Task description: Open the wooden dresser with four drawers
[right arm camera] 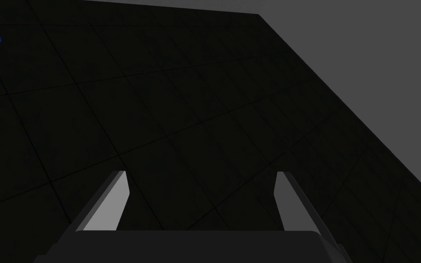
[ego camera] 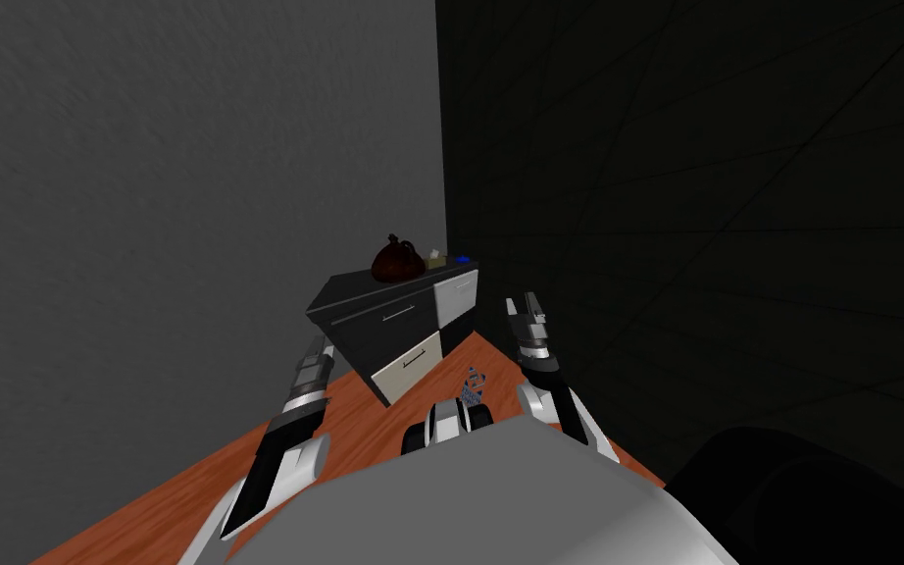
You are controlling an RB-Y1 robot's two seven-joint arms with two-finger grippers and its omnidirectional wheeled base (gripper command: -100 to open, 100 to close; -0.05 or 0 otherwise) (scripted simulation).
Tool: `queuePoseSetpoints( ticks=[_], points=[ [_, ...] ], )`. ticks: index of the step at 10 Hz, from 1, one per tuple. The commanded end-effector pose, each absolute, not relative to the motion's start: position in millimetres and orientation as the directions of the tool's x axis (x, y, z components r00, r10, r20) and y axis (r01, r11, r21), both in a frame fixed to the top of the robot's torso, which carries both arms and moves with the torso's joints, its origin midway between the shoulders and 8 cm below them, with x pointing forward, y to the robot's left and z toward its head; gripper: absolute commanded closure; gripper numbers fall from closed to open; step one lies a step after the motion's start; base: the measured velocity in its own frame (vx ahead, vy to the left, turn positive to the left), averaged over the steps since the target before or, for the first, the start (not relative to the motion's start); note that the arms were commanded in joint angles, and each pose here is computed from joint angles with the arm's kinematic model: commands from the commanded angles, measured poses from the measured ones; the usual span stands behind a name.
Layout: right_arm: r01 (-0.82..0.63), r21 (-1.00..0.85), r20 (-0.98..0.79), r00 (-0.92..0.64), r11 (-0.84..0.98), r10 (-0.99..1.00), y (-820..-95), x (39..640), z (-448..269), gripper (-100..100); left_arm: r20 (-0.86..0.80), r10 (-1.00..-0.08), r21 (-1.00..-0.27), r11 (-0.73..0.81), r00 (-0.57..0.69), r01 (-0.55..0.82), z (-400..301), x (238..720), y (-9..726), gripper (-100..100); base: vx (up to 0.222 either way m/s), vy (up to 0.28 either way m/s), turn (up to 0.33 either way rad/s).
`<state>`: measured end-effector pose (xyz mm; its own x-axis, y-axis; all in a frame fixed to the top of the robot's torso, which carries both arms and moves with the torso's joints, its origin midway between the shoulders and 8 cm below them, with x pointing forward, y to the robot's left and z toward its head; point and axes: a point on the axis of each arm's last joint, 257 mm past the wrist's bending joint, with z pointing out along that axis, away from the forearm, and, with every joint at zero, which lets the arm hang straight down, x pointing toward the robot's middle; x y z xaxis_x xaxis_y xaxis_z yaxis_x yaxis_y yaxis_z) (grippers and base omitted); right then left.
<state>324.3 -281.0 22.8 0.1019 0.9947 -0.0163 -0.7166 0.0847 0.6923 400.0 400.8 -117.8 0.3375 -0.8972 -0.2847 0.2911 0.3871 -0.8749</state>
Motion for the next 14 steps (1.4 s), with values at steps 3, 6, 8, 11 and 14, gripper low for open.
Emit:
queuePoseSetpoints(
  ticks=[3, 6, 8, 11, 14],
  points=[
    [-0.717, 0.692, -0.016, 0.102, 0.085, 0.995, -281.0, 324.3, 22.8, 0, -0.258, -0.899, -0.897, 0.359, 0.353, 0.258, -130.6, 402.5, 411.6, -100, 0.105, -0.107, 0.045],
    [-0.717, 0.692, -0.016, 0.102, 0.085, 0.995, -281.0, 324.3, 22.8, 0, -0.244, -0.899, -0.912, 0.34, 0.364, 0.229, -140.8, 404.7, 421.8, -100, 0.087, -0.103, 0.057],
    [-0.717, 0.692, -0.016, 0.102, 0.085, 0.995, -281.0, 324.3, 22.8, 0, -0.248, -0.897, -0.917, 0.339, 0.366, 0.21, -145.2, 406.6, 429.7, -100, 0.119, -0.122, 0.049],
    [-0.717, 0.692, -0.016, 0.102, 0.085, 0.995, -281.0, 324.3, 22.8, 0, -0.244, -0.895, -0.927, 0.329, 0.373, 0.182, -153.3, 408.6, 440.1, -100, 0.083, -0.107, 0.058],
    [-0.717, 0.692, -0.016, 0.102, 0.085, 0.995, -280.9, 324.3, 22.8, 0, -0.19, -0.898, -0.951, 0.268, 0.397, 0.153, -172.0, 408.3, 445.1, -100, 0.101, -0.131, 0.052]
  ],
)
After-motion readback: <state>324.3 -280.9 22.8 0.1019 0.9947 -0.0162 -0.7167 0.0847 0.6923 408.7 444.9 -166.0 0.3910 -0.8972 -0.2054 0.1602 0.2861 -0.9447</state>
